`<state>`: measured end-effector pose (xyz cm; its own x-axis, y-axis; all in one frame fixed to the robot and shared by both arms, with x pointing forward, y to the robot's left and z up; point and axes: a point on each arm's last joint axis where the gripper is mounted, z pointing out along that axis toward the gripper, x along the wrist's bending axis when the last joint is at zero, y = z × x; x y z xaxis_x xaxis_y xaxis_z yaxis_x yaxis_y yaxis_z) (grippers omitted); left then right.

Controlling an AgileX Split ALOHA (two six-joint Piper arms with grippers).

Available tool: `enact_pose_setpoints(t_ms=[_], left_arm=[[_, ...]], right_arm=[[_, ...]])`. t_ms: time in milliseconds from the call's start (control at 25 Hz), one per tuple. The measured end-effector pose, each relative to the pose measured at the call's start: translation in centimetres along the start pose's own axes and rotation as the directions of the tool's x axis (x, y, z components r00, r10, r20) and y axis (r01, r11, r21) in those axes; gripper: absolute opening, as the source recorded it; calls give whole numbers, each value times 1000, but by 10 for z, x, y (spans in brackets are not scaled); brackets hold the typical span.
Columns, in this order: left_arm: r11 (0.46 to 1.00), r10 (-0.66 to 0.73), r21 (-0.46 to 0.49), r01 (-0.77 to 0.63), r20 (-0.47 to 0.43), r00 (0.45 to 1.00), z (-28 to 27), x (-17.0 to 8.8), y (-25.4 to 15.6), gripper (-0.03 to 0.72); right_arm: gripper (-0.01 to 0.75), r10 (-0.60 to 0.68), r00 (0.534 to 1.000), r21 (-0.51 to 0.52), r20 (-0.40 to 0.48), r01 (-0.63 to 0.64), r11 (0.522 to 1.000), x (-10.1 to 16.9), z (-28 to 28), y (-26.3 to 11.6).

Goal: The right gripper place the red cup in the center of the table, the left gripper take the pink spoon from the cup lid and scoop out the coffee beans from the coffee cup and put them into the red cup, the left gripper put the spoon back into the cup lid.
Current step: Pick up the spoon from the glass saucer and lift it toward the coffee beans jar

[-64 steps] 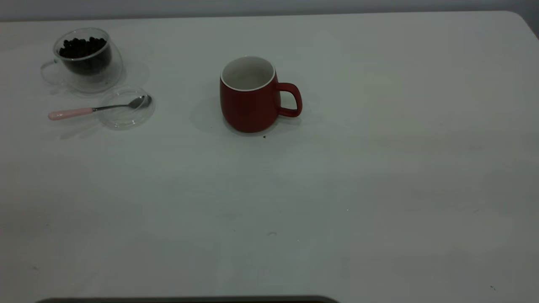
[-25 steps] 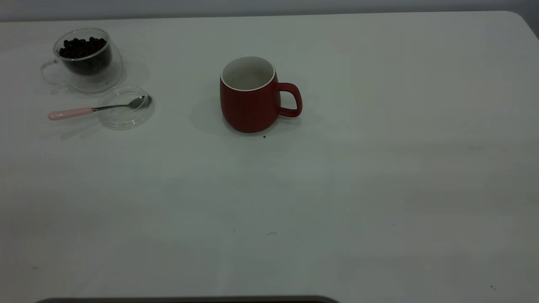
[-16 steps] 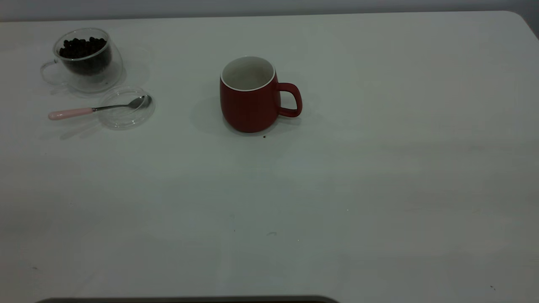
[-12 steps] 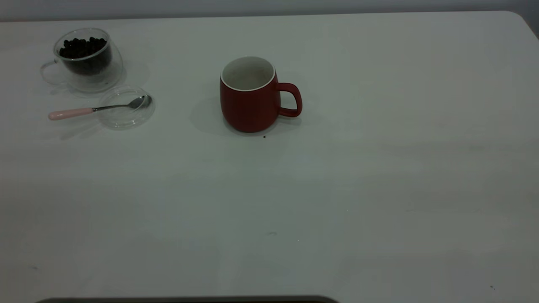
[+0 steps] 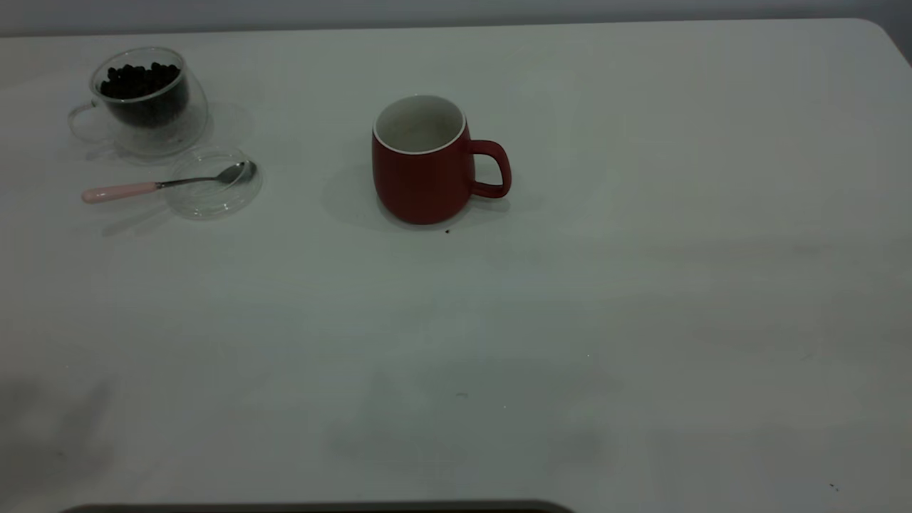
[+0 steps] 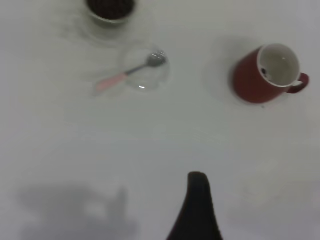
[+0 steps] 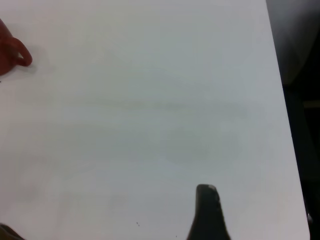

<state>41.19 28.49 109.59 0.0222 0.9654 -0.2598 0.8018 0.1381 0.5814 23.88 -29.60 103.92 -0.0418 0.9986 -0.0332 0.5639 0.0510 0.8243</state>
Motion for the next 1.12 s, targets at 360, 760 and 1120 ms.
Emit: enact_pose_setpoints(t_ms=[360, 760, 1120], left_arm=[[969, -128, 214, 124, 7, 992, 88, 43, 52, 696], [916, -350, 261, 304, 149, 925, 132, 148, 39, 696], [870, -474, 265, 415, 227, 851, 183, 217, -1, 696]], right_arm=[[591, 0, 1000, 0, 0, 0, 1000, 0, 0, 0], [591, 1, 1000, 0, 0, -1, 1000, 0, 0, 0], [591, 1, 1000, 0, 0, -1, 1000, 0, 0, 0]])
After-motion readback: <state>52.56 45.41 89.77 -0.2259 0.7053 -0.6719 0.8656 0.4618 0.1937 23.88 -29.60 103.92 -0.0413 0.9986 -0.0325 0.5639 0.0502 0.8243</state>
